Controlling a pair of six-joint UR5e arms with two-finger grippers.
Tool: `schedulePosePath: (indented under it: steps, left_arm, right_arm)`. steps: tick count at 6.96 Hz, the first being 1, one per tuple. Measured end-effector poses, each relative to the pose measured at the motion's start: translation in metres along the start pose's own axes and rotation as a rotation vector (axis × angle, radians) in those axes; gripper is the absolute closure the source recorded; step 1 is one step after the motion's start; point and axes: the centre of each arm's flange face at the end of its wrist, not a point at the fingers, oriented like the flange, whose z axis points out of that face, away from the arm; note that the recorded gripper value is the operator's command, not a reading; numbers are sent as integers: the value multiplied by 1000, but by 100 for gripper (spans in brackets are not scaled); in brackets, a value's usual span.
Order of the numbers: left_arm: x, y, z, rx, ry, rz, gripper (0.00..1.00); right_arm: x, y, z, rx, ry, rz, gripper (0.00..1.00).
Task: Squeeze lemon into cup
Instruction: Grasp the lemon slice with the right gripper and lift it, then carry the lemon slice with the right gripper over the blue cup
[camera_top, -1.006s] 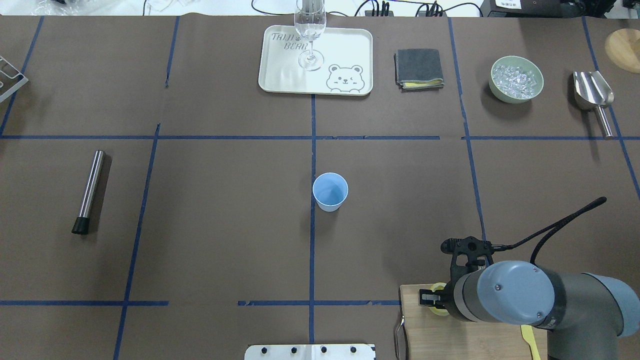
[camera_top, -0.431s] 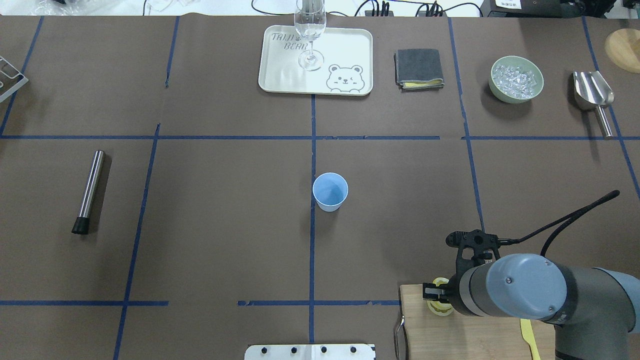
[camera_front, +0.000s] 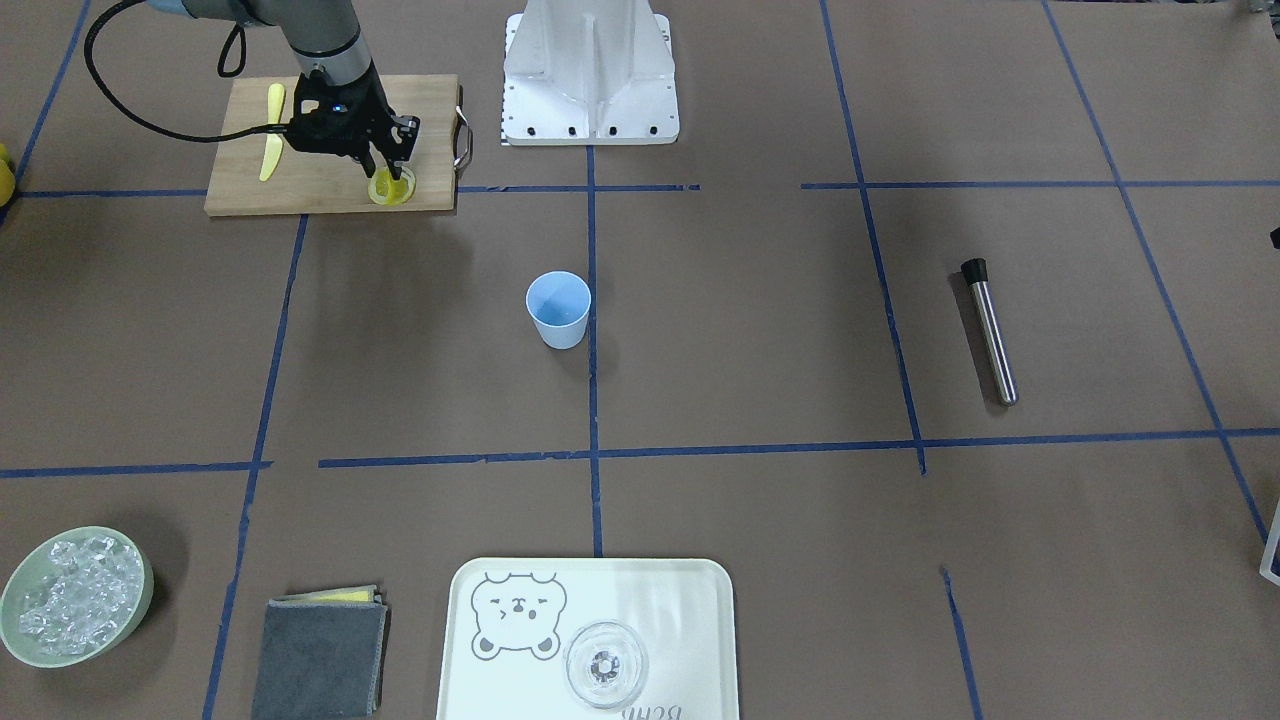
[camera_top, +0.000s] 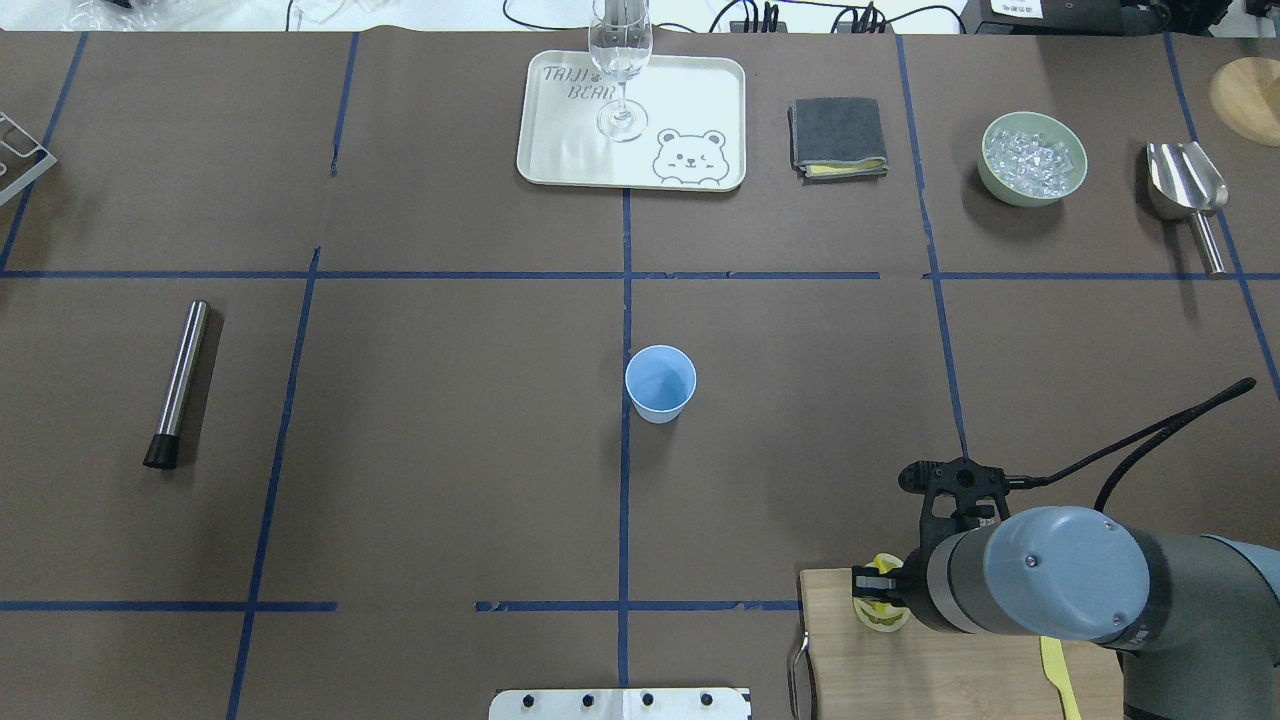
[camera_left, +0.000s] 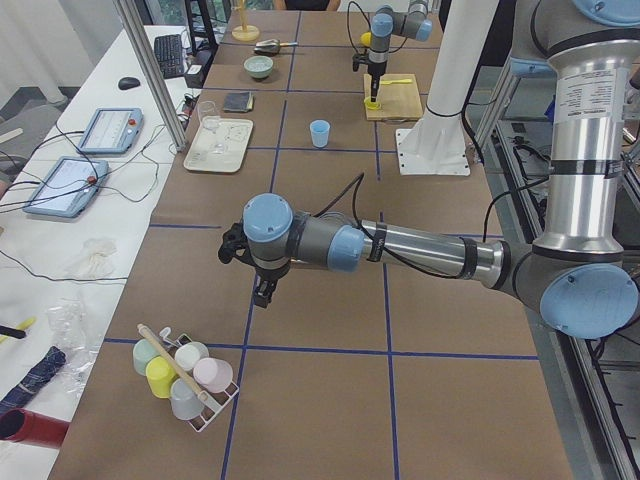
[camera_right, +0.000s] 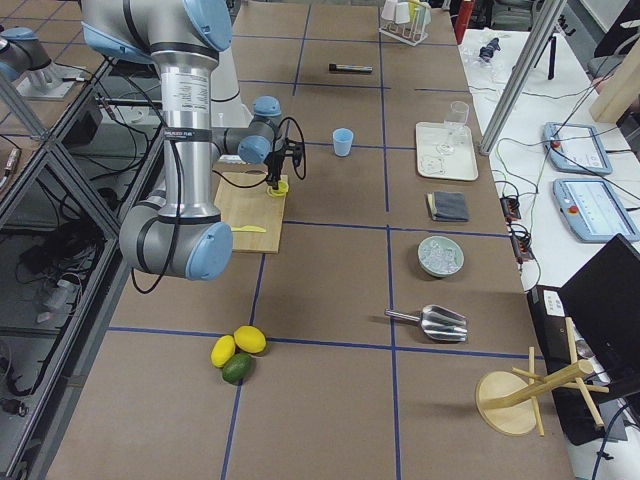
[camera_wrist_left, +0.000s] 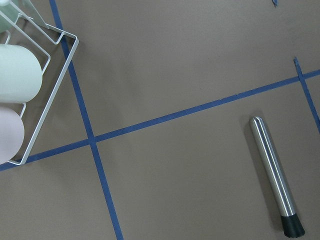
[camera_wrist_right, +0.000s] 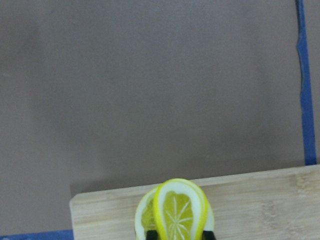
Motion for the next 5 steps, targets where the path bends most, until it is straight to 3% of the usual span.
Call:
schedulePosePath:
  steps: [2,5]
  left_arm:
    - [1,0,0,1,13,-1,0]
    - [1,1,0,1,18,-2,0]
  right_arm:
    - [-1,2,-15,2,3,2,61]
    - [-4,-15,-55,33,-45,33,61]
